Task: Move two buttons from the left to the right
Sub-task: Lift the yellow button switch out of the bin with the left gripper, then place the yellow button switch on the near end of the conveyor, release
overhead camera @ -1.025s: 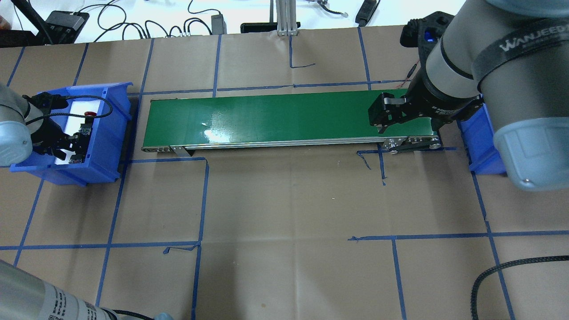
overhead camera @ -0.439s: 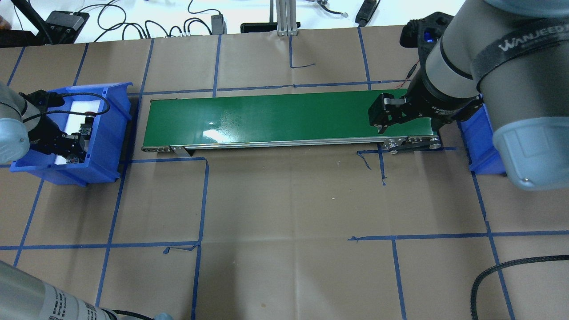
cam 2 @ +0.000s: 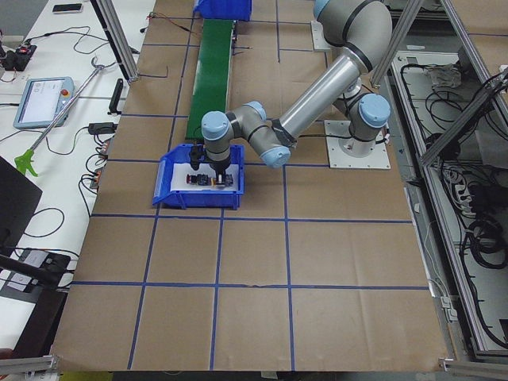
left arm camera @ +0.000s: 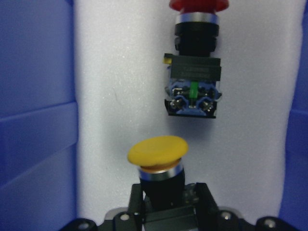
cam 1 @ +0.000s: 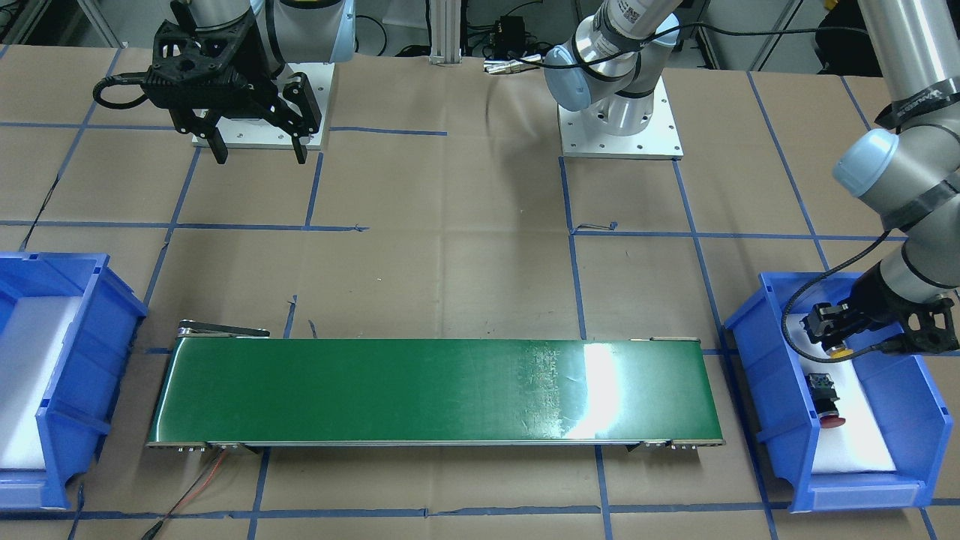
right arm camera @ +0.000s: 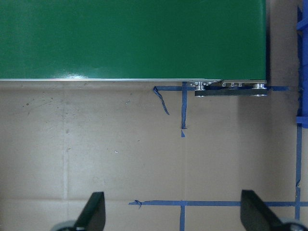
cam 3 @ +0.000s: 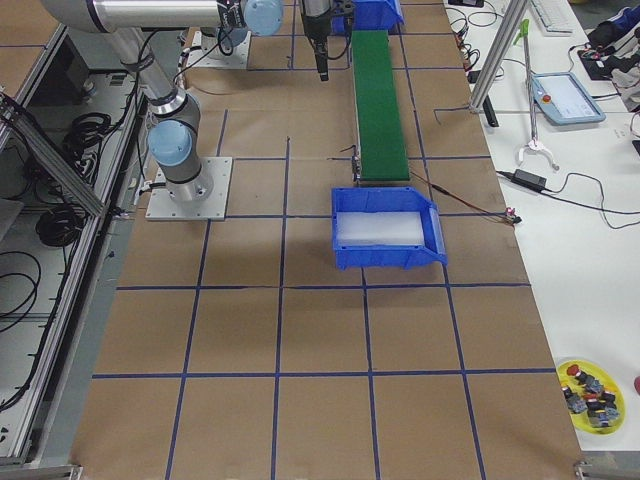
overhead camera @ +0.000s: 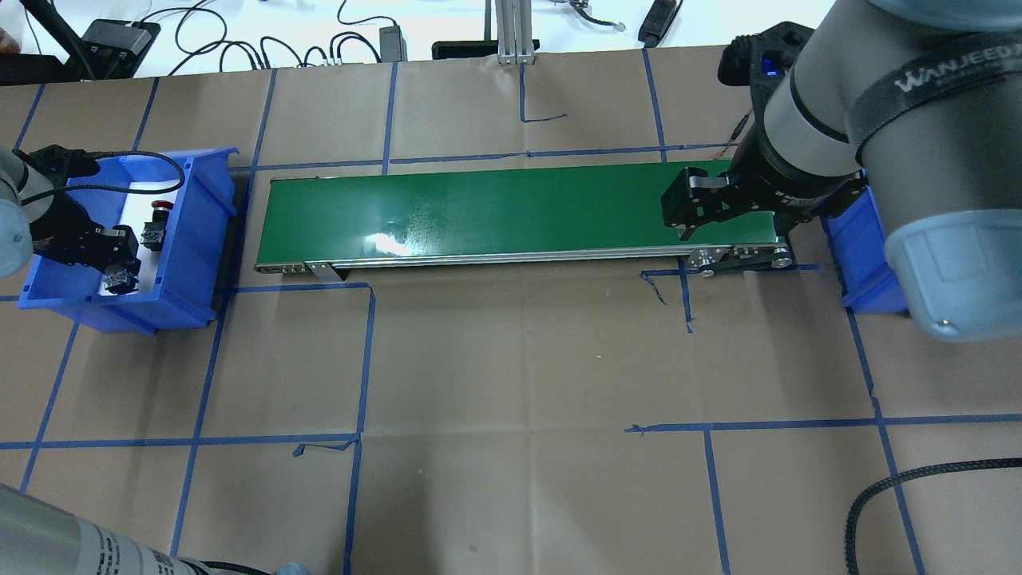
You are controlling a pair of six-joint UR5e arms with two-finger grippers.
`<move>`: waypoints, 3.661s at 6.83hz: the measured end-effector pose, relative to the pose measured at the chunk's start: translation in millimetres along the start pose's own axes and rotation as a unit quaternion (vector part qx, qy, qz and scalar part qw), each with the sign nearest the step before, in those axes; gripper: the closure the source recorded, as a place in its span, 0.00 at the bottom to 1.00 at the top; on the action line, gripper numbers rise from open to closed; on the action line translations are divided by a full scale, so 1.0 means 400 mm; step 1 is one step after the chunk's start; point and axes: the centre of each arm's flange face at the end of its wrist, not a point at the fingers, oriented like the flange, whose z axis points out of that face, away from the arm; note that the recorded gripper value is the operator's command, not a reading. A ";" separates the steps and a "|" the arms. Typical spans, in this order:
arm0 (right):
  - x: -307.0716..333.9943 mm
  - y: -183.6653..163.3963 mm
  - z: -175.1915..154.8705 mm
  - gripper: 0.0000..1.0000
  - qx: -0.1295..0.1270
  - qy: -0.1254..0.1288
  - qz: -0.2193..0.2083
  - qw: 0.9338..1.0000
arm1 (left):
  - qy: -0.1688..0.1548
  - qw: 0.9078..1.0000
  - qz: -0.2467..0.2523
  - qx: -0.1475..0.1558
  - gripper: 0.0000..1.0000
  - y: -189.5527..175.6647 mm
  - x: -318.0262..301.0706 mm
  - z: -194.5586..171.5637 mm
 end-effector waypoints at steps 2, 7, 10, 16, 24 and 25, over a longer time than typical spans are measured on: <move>-0.001 0.000 0.000 0.00 0.000 -0.001 0.001 1.000 | 0.002 1.000 0.012 -0.020 0.97 -0.036 -0.014 -0.182; -0.001 -0.001 0.004 0.00 -0.002 0.000 -0.001 1.000 | 0.007 0.994 0.105 -0.029 0.98 -0.158 0.228 -0.365; -0.002 -0.001 0.003 0.00 -0.001 -0.001 -0.001 1.000 | 0.007 0.993 0.110 -0.032 0.98 -0.176 0.519 -0.353; -0.002 0.000 0.005 0.00 -0.003 -0.001 -0.001 1.000 | 0.000 0.993 0.115 -0.026 0.97 -0.210 0.803 -0.072; -0.002 0.000 0.005 0.00 -0.003 -0.001 -0.001 1.000 | -0.002 0.997 0.079 0.009 0.00 -0.188 0.781 -0.237; -0.002 0.000 0.005 0.00 -0.003 0.000 -0.001 1.000 | -0.001 0.997 0.079 0.005 0.00 -0.198 0.774 -0.316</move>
